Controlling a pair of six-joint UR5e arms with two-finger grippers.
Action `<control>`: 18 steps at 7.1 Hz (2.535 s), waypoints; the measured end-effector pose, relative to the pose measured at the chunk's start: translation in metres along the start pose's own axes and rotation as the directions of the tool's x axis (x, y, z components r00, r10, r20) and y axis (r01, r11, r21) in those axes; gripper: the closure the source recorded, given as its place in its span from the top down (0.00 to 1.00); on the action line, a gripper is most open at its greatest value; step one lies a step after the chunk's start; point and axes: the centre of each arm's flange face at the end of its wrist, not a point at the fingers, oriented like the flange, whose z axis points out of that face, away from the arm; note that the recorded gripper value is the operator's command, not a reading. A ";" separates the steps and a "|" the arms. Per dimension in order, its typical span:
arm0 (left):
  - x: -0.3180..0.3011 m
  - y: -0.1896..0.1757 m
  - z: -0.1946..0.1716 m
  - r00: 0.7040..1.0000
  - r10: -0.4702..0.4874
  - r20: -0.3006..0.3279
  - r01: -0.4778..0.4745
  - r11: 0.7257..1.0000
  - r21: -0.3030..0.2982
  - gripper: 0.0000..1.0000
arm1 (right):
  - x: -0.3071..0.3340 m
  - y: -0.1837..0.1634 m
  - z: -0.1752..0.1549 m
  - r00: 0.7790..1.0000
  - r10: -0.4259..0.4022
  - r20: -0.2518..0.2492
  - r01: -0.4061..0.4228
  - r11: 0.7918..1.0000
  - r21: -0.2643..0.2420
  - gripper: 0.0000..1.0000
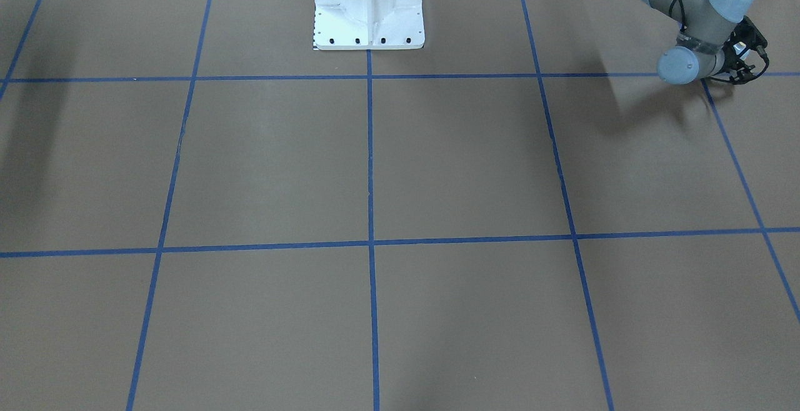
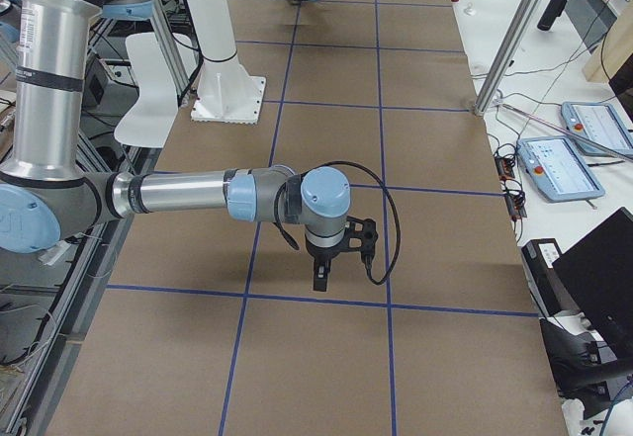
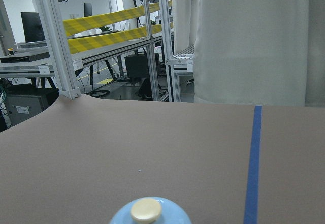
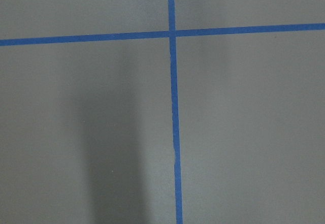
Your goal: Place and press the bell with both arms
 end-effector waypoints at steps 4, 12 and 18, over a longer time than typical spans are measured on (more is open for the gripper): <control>-0.007 0.002 0.009 1.000 -0.013 0.002 0.013 1.000 0.022 0.58 | 0.001 0.000 -0.003 1.000 0.003 0.003 -0.003 1.000 0.006 1.00; -0.015 -0.036 0.033 0.997 0.076 0.009 -0.076 0.995 0.057 0.00 | 0.002 0.006 -0.011 1.000 0.009 0.007 -0.009 1.000 0.023 1.00; 0.062 -0.107 -0.080 0.902 0.257 -0.347 -0.245 0.966 0.081 0.00 | -0.002 0.007 -0.015 1.000 0.014 0.010 -0.014 1.000 0.026 1.00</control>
